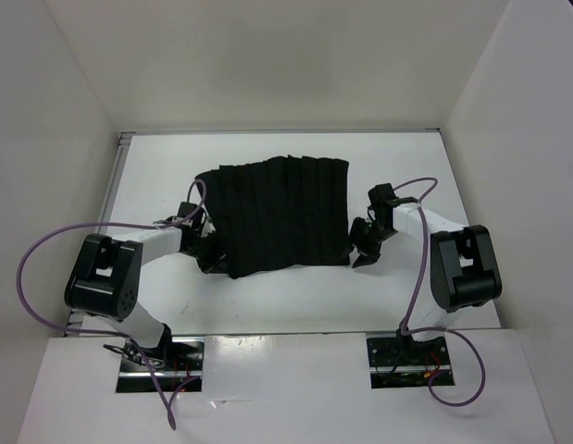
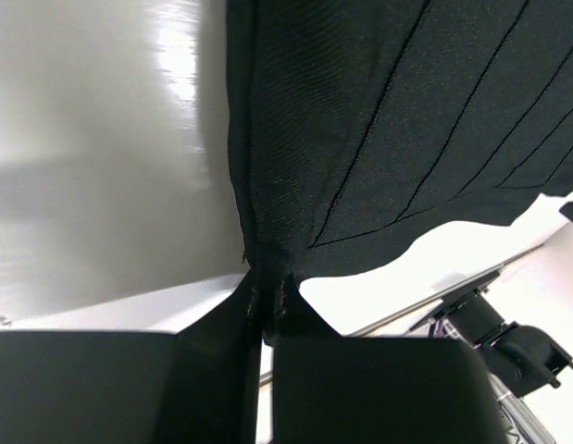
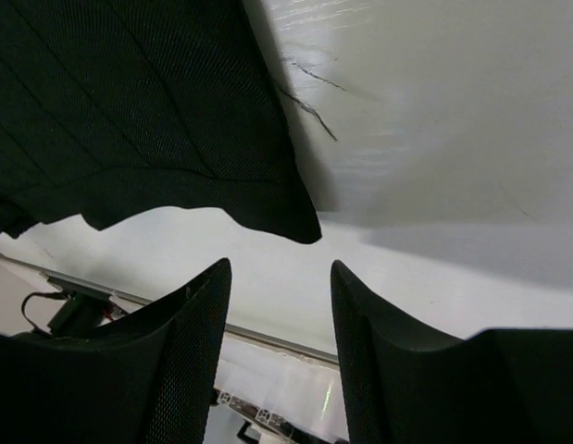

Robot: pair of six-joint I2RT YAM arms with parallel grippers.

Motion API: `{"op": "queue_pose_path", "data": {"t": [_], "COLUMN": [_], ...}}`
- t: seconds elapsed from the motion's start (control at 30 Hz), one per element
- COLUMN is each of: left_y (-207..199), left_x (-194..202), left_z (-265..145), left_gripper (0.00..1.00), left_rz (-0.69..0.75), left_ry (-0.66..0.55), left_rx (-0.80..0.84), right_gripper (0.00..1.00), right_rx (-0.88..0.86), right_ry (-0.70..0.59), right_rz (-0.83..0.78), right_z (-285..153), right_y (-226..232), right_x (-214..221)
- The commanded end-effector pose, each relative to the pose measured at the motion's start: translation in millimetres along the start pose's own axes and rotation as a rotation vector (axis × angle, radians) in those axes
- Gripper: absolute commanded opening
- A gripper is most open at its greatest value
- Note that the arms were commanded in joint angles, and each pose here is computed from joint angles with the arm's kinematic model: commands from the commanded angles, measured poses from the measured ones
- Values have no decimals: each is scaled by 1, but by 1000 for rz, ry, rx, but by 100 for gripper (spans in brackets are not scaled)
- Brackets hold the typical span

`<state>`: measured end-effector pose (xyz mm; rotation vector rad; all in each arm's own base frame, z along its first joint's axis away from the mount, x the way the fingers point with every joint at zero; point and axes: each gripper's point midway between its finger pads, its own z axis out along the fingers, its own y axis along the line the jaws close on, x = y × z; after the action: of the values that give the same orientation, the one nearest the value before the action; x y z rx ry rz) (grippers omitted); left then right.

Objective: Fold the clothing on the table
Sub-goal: Fold the skirt

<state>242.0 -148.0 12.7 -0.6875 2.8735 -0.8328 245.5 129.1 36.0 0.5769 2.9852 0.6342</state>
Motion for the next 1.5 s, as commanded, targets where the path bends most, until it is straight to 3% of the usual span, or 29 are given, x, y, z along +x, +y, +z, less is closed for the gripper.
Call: {"op": "queue_pose_path", "data": {"t": [0.0,0.37,0.53,0.67,0.77,0.83,0.87,1.03,1.17,1.23,1.33,1.47], "left_y": [9,-1,1,4,1,1,-3,-36,-97,-108,-100,-78], "left_x": [0,-10,-9,-7,-7,-8,-10,-46,-114,-125,-121,-77], "left_z": [8,2,3,5,7,13,14,14,-16,-28,-27,-32], "left_gripper": [0,0,0,0,0,0,0,0,0,1,1,1], "left_rz": [9,42,38,40,48,54,58,134,221,251,241,218], "left_ry": [9,-7,-1,12,29,47,51,37,-89,-116,-95,-36], "left_rx": [-55,-55,-61,-71,-53,-49,-31,45,162,183,177,186], "right_gripper": [53,53,53,46,35,4,0,0,0,0,0,0], "right_rx": [-33,112,109,52,0,-14,-20,-43,-64,-82,-97,-111], "right_ry": [3,-125,-125,-99,-96,-108,-114,-297,-488,-541,-509,-390], "right_rz": [-14,22,40,33,12,-10,-2,-72,-144,-152,-149,-88], "right_z": [7,6,16,30,35,37,37,5,-61,-81,-85,-73], "right_y": [9,-7,-6,4,18,25,26,64,110,121,114,87], "right_x": [0,-33,-38,-38,-37,-38,-40,-97,-147,-154,-139,-86]}}
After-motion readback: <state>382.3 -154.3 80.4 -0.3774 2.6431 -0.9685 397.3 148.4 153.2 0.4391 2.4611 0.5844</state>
